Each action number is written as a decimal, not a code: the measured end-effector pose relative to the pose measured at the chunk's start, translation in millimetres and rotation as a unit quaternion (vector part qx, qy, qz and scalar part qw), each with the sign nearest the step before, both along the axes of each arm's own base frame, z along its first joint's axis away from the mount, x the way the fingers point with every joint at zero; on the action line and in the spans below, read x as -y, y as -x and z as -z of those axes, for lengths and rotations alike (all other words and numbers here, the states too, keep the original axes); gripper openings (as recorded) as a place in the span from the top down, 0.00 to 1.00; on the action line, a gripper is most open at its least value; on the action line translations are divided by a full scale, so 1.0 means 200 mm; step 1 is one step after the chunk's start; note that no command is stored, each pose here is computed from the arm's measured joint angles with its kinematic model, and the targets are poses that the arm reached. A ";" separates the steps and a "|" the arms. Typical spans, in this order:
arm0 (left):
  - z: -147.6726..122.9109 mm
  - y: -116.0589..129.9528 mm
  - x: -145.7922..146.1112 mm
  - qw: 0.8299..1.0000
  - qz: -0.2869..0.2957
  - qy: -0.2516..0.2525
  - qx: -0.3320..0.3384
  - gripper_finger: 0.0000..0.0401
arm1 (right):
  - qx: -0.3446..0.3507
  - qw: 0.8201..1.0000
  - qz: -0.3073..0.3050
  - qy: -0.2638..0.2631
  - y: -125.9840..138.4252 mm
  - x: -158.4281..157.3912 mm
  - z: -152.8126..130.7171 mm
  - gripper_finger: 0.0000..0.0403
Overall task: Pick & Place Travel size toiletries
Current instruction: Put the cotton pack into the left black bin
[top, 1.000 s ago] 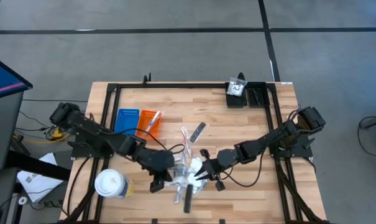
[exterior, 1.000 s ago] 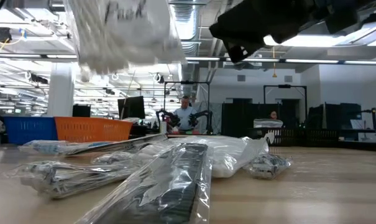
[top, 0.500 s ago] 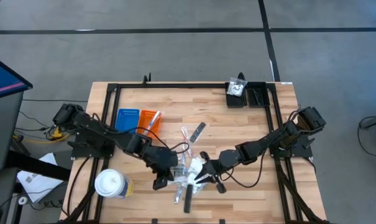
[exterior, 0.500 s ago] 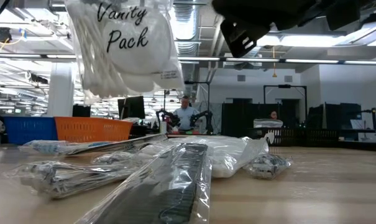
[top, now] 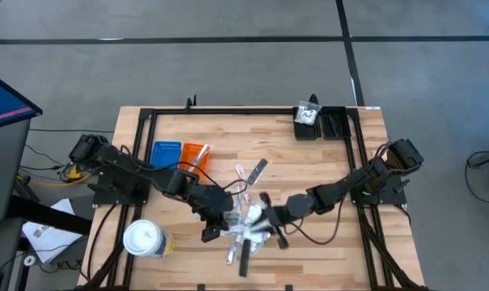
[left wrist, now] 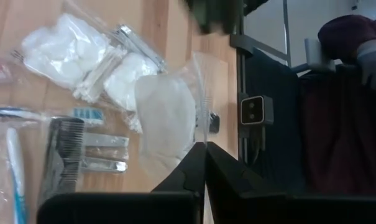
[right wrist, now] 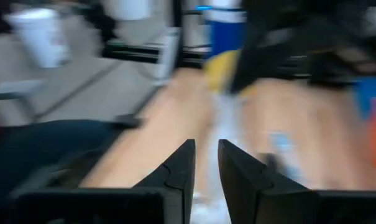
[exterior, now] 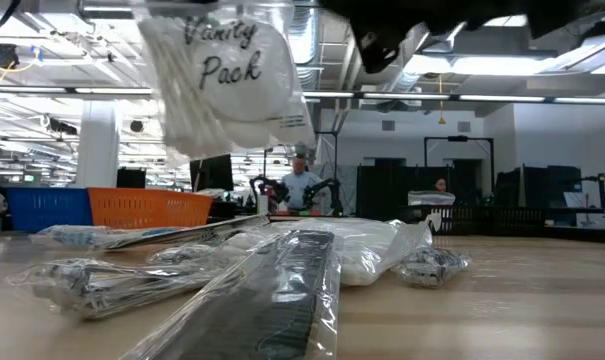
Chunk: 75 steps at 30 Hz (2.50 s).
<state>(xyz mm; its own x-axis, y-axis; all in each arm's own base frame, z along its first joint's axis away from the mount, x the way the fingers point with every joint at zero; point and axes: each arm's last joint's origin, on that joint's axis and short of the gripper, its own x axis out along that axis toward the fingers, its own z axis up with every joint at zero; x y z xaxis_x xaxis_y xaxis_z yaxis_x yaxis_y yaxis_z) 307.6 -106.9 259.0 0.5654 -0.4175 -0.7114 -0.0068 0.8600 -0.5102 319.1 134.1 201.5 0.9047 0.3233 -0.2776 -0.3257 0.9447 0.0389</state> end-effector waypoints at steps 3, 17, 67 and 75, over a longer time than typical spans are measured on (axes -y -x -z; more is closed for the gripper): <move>0.01 -0.02 -0.02 1.000 -0.001 0.002 -0.003 1.00 | -0.016 1.000 0.022 0.013 -0.04 0.03 -0.04 0.81; 0.09 -0.10 -0.11 1.000 0.004 0.007 -0.005 1.00 | -0.061 0.995 0.057 0.045 -0.09 0.01 -0.12 0.34; -0.21 -0.03 -0.12 0.962 0.036 -0.144 0.227 0.76 | -0.112 0.985 0.122 0.049 -0.02 0.13 -0.19 1.00; -0.44 0.23 -0.05 0.875 0.032 -0.228 0.425 0.71 | -0.141 0.924 0.336 0.118 0.29 0.42 -0.45 1.00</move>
